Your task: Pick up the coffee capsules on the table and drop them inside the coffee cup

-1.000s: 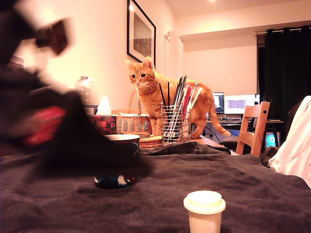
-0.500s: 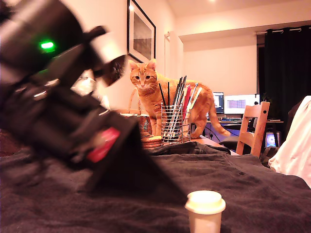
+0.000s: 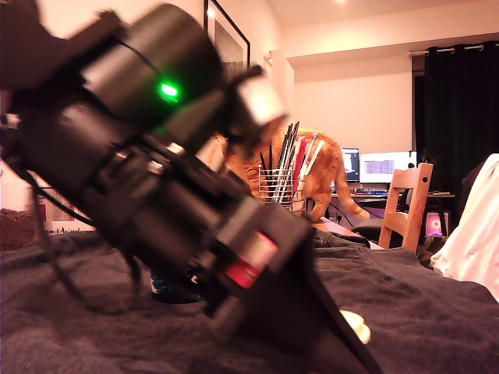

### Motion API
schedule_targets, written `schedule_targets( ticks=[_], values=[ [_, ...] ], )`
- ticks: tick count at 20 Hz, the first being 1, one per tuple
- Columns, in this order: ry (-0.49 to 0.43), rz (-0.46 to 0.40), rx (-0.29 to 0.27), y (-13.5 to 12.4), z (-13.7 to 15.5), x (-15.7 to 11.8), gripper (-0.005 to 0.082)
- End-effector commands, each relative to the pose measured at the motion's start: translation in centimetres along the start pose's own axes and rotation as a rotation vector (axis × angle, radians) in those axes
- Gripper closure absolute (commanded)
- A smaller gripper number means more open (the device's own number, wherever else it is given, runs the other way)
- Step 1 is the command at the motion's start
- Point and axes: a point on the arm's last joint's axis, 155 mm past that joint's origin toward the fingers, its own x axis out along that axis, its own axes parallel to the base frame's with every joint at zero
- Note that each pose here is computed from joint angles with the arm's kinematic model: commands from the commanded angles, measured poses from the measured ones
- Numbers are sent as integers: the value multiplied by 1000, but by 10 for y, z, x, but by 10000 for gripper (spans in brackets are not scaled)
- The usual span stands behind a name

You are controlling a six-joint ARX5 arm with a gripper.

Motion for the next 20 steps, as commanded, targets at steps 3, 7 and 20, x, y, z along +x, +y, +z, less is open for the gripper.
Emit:
schedule_targets(
  ticks=[3,7,20],
  values=[
    [16,7,9,2,-4,5,290],
    [18,21,13,5,-4,5,414],
    [-15,42,21,14,8,-1,453]
  ],
)
